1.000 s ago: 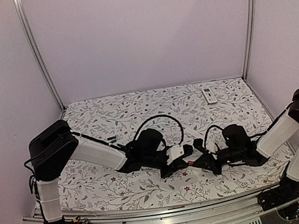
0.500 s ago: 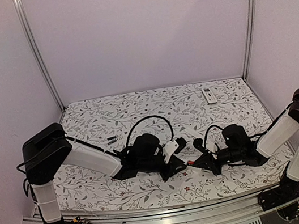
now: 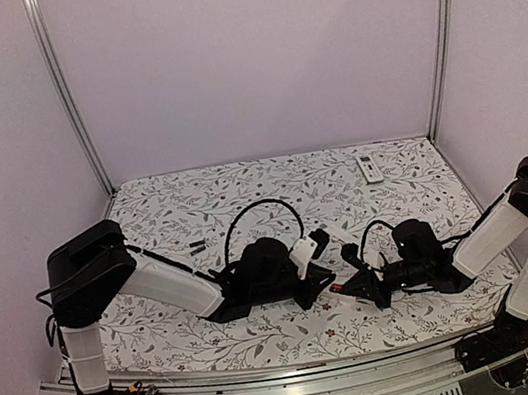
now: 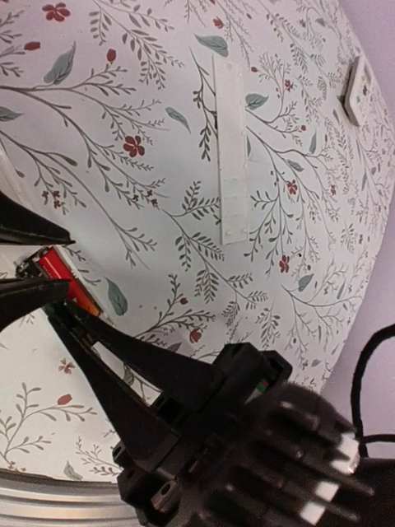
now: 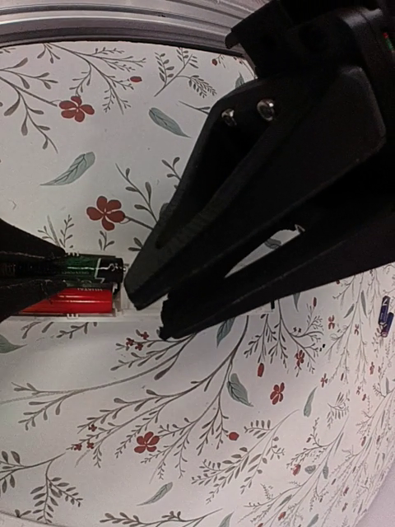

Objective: Load the batteries into the remote control
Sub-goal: Load the battery into the battery compartment.

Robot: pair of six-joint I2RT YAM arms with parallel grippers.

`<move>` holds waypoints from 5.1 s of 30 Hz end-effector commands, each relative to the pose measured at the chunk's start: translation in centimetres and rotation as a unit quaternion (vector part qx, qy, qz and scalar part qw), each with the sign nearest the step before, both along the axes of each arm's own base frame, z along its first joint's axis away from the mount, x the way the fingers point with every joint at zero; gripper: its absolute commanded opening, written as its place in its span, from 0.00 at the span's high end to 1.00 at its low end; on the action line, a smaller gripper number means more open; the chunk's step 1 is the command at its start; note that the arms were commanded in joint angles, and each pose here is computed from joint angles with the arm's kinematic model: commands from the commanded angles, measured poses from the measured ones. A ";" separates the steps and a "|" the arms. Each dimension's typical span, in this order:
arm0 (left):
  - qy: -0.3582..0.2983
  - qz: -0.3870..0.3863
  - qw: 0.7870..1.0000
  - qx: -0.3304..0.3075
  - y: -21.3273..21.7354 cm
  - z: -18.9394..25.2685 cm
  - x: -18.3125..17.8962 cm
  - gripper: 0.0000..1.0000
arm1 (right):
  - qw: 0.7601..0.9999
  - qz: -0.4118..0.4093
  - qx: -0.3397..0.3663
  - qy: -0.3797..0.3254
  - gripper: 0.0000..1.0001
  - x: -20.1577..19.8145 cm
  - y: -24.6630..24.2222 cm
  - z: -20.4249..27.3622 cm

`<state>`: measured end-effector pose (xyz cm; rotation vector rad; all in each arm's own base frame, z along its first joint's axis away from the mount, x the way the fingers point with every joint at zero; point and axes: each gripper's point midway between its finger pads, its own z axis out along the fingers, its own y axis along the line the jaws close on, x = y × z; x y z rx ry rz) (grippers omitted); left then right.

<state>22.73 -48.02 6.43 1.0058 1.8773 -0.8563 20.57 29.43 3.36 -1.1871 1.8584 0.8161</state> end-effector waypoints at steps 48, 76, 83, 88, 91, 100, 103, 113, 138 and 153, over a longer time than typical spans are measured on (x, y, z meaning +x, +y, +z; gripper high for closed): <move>0.033 -0.002 0.997 0.073 -0.3 -4.4 -2.2 0.89 | 0.999 -0.021 -0.026 0.038 0.92 -0.2 -0.5 -1.7; 0.039 0.001 0.995 0.091 -0.5 -5.5 -2.0 0.91 | 0.863 -0.340 0.018 0.373 0.78 0.5 -6.0 1.9; 0.039 0.000 0.995 0.092 -0.5 -5.6 -2.1 0.91 | 0.830 -0.343 0.034 0.439 0.78 -1.2 -5.7 1.0; 0.039 0.000 0.995 0.091 -0.6 -5.5 -2.1 0.91 | 0.822 -0.339 0.044 0.456 0.80 -1.0 -5.0 0.3; 0.039 0.000 0.995 0.092 -0.5 -5.6 -2.1 0.91 | 0.822 -0.330 0.044 0.462 0.80 -0.7 -4.3 0.1; 0.039 -0.001 0.995 0.093 -0.6 -5.6 -2.1 0.91 | 0.823 -0.320 0.050 0.468 0.83 -0.5 -3.7 -0.4; 0.038 -0.001 0.995 0.093 -0.6 -5.6 -2.1 0.91 | 0.822 -0.323 0.053 0.467 0.82 -0.5 -3.8 -0.3; 0.038 -0.001 0.995 0.093 -0.5 -5.6 -2.1 0.91 | 0.823 -0.332 0.064 0.456 0.79 0.2 -3.7 0.3; 0.038 -0.029 0.990 0.131 -1.6 -7.1 -3.0 0.98 | 0.814 -0.347 0.052 0.463 0.92 0.5 -3.8 -1.4; -0.077 -0.022 0.997 -0.022 -2.1 8.1 0.1 0.81 | 0.851 -0.361 0.030 0.381 0.87 3.4 -4.7 3.8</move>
